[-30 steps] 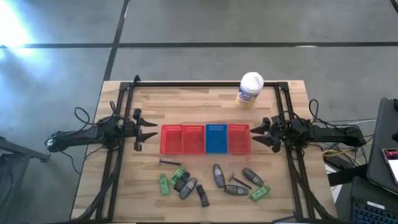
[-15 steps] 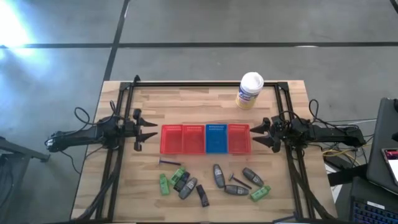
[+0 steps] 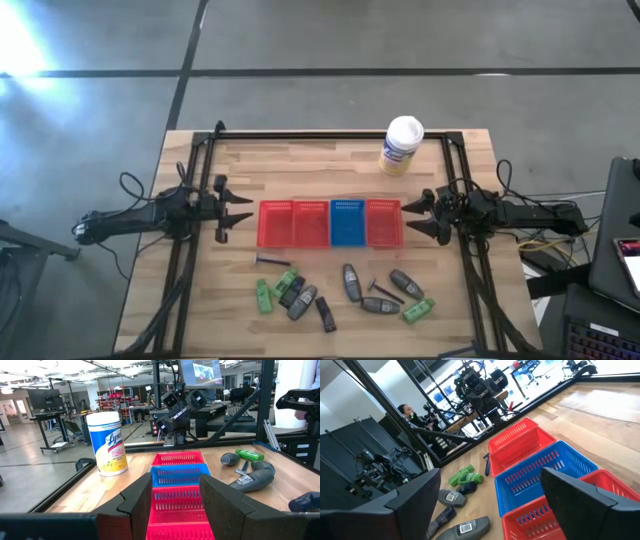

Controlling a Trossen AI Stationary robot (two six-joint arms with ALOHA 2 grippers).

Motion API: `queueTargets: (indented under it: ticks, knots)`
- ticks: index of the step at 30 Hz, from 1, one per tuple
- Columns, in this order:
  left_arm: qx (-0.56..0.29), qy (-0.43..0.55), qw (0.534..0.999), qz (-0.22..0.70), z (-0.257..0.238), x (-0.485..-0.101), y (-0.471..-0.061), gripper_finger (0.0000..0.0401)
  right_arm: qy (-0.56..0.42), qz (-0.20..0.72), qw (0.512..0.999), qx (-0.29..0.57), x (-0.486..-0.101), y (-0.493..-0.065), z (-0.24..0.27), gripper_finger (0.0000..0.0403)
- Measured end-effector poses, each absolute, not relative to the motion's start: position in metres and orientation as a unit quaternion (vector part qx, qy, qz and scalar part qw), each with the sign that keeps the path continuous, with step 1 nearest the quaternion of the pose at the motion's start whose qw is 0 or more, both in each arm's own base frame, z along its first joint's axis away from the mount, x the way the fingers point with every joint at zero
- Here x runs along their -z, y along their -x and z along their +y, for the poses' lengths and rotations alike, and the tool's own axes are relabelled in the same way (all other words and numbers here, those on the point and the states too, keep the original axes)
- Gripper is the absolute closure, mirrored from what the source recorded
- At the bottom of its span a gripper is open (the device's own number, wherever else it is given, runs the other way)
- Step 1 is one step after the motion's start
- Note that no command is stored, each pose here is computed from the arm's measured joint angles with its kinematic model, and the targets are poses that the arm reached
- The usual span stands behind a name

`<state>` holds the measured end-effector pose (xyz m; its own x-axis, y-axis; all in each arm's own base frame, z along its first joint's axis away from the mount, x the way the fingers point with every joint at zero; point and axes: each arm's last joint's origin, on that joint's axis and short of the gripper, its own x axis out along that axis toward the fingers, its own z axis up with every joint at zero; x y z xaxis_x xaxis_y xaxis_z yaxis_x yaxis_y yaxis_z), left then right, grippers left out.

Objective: Pick & Place Travel size toiletries

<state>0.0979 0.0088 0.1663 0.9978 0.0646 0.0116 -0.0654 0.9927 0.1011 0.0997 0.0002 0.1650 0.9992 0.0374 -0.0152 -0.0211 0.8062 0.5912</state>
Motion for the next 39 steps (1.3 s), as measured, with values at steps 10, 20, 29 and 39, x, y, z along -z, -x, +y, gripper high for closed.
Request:
queueTargets:
  ticks: [10,20,29,39]
  knots:
    - [-0.032,-0.051,0.998,-0.004,0.0088,-0.1663,-0.0979,0.0231,-0.311,0.013,0.950,-0.015,-0.1651,-0.0997,0.0002,0.0044]
    - [-0.032,-0.051,0.998,-0.004,0.0088,-0.1663,-0.0979,0.0231,-0.311,0.013,0.950,-0.015,-0.1651,-0.0997,0.0001,0.0064]
    - [-0.032,-0.051,0.998,-0.004,0.0088,-0.1663,-0.0979,0.0231,-0.463,0.005,0.886,-0.019,-0.1675,-0.0997,0.0002,0.0092]
    - [-0.032,-0.051,0.998,-0.004,0.0088,-0.1663,-0.0979,0.0231,-0.522,-0.027,0.851,0.040,-0.1668,-0.0996,-0.0037,0.0114]
